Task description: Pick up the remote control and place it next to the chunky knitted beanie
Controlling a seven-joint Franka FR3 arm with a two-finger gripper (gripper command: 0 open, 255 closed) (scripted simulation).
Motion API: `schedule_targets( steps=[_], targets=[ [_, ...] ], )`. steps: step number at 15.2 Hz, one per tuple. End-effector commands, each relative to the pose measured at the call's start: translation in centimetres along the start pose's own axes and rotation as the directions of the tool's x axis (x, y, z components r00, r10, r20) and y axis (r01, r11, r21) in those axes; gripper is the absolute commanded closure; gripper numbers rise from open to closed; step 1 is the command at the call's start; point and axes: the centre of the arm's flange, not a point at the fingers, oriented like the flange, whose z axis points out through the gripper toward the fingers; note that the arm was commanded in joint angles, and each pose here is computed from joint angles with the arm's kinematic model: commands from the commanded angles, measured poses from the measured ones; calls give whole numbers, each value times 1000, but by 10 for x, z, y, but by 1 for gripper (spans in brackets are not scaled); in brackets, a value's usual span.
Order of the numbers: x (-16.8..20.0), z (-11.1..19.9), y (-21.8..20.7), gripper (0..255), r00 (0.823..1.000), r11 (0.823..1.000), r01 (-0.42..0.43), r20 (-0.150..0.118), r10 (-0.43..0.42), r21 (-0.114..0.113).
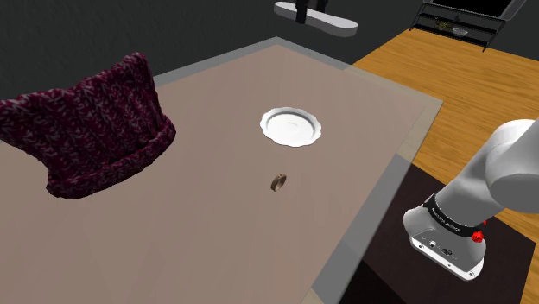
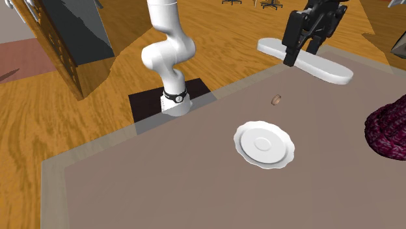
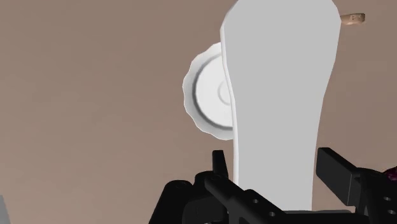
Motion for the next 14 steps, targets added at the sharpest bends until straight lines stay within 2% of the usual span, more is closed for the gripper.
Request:
schedule_targets(
  steps=[1,14],
  targets=[
    [-1,-2,-30,255,1000,1000,-1,-1,1,0],
    [-2,-6,-202,255,1000,1000,-1,-1,1,0]
  ],
)
